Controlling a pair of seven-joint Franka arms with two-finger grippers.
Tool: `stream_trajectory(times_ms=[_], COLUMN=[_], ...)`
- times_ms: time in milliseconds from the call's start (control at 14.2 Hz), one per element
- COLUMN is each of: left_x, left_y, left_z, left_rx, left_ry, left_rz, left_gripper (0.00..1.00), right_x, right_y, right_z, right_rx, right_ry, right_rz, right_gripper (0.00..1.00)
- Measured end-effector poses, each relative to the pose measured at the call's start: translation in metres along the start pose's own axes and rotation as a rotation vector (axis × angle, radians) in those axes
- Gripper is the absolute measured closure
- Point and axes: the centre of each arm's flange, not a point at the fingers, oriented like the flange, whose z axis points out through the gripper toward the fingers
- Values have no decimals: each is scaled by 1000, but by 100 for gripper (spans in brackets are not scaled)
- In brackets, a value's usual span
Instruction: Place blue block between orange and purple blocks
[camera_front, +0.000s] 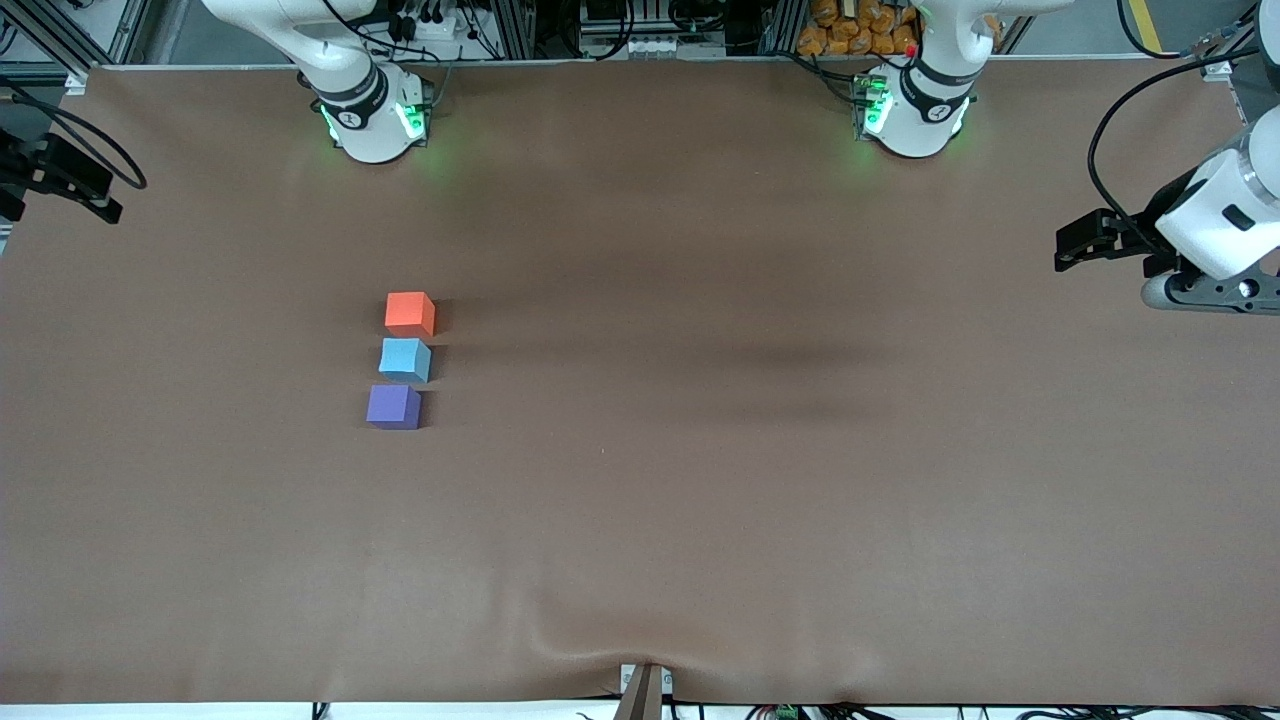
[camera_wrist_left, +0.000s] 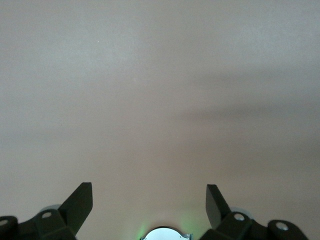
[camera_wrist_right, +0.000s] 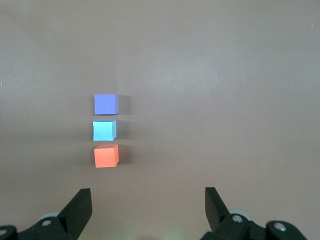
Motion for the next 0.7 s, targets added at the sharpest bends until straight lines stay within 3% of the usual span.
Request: stream_trajectory(times_ms=[702], left_x=[4], left_y=[1], left_z=[6], left_rx=[0], left_ry=[-10], left_rz=[1], left_gripper=[0], right_x=[15], right_y=[-1], right_z=[0], right_rx=[3], right_ry=[-8], right_rz=[-18], right_gripper=[0])
